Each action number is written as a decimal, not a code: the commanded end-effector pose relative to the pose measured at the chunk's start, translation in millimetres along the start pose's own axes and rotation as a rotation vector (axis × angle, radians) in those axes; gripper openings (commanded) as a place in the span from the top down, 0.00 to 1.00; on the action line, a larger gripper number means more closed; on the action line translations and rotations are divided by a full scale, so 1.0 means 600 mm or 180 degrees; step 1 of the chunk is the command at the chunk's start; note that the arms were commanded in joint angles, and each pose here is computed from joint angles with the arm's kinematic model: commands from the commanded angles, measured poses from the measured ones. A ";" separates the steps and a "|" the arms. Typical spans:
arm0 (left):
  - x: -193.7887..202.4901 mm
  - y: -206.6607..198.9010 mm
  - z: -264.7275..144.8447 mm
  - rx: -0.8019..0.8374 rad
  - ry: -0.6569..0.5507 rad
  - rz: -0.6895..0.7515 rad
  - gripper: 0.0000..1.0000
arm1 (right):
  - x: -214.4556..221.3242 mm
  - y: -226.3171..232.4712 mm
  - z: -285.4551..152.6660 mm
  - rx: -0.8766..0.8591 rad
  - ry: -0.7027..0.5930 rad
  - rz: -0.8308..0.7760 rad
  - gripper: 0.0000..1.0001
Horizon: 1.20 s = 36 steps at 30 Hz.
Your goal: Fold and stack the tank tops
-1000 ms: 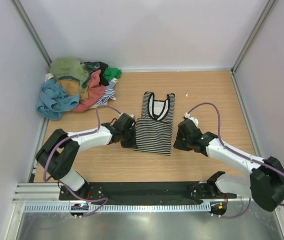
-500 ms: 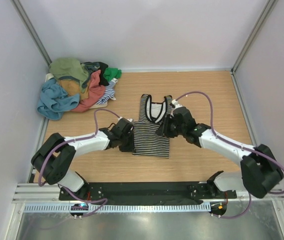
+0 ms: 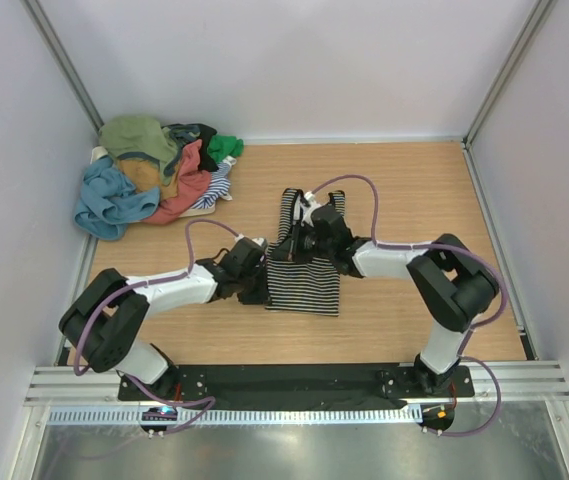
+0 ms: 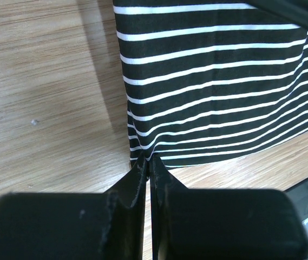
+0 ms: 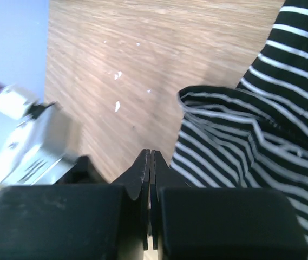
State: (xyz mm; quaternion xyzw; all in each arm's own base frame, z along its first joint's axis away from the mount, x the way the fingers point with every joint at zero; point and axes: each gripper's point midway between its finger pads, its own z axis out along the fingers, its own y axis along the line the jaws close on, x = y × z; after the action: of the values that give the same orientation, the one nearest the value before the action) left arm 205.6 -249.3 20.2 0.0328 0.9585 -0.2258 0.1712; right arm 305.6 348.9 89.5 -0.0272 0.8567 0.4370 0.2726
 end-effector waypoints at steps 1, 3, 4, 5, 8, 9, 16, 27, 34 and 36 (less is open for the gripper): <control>-0.010 -0.010 -0.006 0.0099 -0.0123 0.0059 0.98 | -0.034 0.027 0.029 -0.0328 -0.0216 -0.0044 0.99; -0.008 -0.012 -0.006 0.0111 -0.0113 0.0062 0.98 | -0.032 -0.003 0.050 -0.0251 -0.0196 -0.0001 0.99; -0.008 -0.012 -0.006 0.0111 -0.0113 0.0062 0.98 | -0.033 -0.013 0.056 -0.0238 -0.0194 0.0019 0.99; -0.005 -0.009 -0.005 0.0098 -0.0098 0.0060 0.98 | -0.035 -0.021 0.059 -0.0241 -0.0191 0.0043 0.99; -0.001 -0.008 -0.005 0.0096 -0.0098 0.0062 0.98 | -0.056 -0.062 0.065 -0.0200 -0.0256 0.0178 0.99; 0.002 -0.009 -0.005 0.0101 -0.0091 0.0069 0.98 | -0.066 -0.066 0.066 -0.0234 -0.0301 0.0189 0.99; 0.009 -0.013 -0.001 0.0112 -0.0083 0.0061 0.99 | -0.112 -0.081 0.072 -0.0074 -0.0310 0.0071 0.92; 0.017 -0.018 -0.004 0.0111 -0.0139 0.0023 0.96 | -0.171 -0.019 -0.041 0.0272 -0.0602 -0.0344 0.62; 0.024 -0.027 -0.005 0.0099 -0.0162 0.0012 0.94 | -0.125 -0.059 -0.141 0.0882 -0.0633 -0.0311 0.59; 0.026 -0.032 -0.006 0.0108 -0.0164 0.0026 0.94 | -0.098 -0.076 -0.159 0.0946 -0.0615 -0.0296 0.60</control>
State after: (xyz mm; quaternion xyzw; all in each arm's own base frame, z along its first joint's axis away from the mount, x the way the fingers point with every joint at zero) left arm 186.1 -262.7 19.5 0.0385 0.9538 -0.2369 0.1806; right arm 352.3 264.8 168.5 0.0082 0.8443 0.3553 0.4010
